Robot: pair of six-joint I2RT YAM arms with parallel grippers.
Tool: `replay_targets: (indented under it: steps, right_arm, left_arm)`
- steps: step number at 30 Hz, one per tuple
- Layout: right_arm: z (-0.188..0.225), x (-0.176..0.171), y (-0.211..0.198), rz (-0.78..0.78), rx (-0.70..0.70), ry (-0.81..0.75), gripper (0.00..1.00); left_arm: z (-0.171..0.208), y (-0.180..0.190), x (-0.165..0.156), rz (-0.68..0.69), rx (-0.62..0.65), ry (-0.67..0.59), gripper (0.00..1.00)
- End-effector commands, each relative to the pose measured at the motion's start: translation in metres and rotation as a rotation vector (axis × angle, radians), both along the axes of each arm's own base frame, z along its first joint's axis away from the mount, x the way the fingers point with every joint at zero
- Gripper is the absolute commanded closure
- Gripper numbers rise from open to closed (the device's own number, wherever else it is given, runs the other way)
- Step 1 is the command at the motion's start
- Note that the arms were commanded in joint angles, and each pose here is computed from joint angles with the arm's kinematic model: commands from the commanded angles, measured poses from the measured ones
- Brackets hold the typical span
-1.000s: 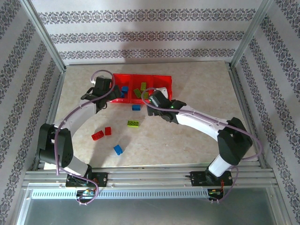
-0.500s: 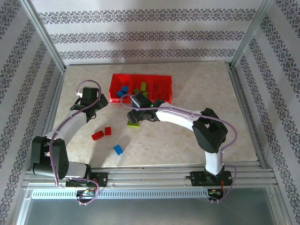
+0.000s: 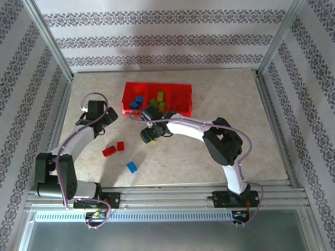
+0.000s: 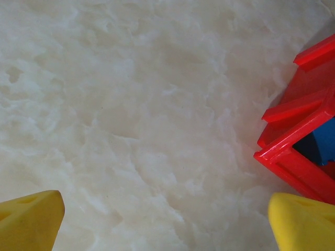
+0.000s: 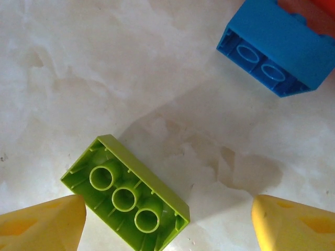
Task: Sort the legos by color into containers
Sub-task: Pick up the lego from the center of the table.
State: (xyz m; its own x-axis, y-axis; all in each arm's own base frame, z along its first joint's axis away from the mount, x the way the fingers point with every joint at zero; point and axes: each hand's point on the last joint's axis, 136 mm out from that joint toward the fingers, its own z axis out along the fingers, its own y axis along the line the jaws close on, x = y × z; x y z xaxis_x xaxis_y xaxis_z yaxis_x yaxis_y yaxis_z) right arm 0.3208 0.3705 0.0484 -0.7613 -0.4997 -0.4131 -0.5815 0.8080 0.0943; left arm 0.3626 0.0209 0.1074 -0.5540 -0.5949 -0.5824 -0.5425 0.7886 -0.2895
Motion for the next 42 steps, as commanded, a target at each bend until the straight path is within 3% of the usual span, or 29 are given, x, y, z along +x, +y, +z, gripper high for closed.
replay_targets:
  steps: [1, 12, 24, 33, 42]
  right_arm:
    - [-0.002, 0.0, 0.004, 0.045, -0.051, -0.019, 0.18]
    - [-0.013, -0.008, 0.02, 0.143, -0.084, -0.014, 0.19]
    - [-0.034, -0.017, 0.022, 0.2, -0.158, 0.015, 0.26]
    - [-0.036, -0.03, 0.018, 0.224, -0.196, 0.021, 0.44]
    - [-0.011, -0.019, 0.021, 0.194, -0.156, -0.028, 0.65]
  left_arm:
    - [0.007, 0.003, 0.003, 0.021, -0.028, -0.042, 0.0]
    - [0.004, 0.006, 0.001, 0.03, -0.032, -0.038, 0.0]
    - [0.002, 0.008, 0.0, 0.034, -0.041, -0.037, 0.0]
    - [0.0, 0.008, -0.001, 0.036, -0.051, -0.034, 0.0]
    - [0.001, 0.007, 0.0, 0.029, -0.057, -0.03, 0.0]
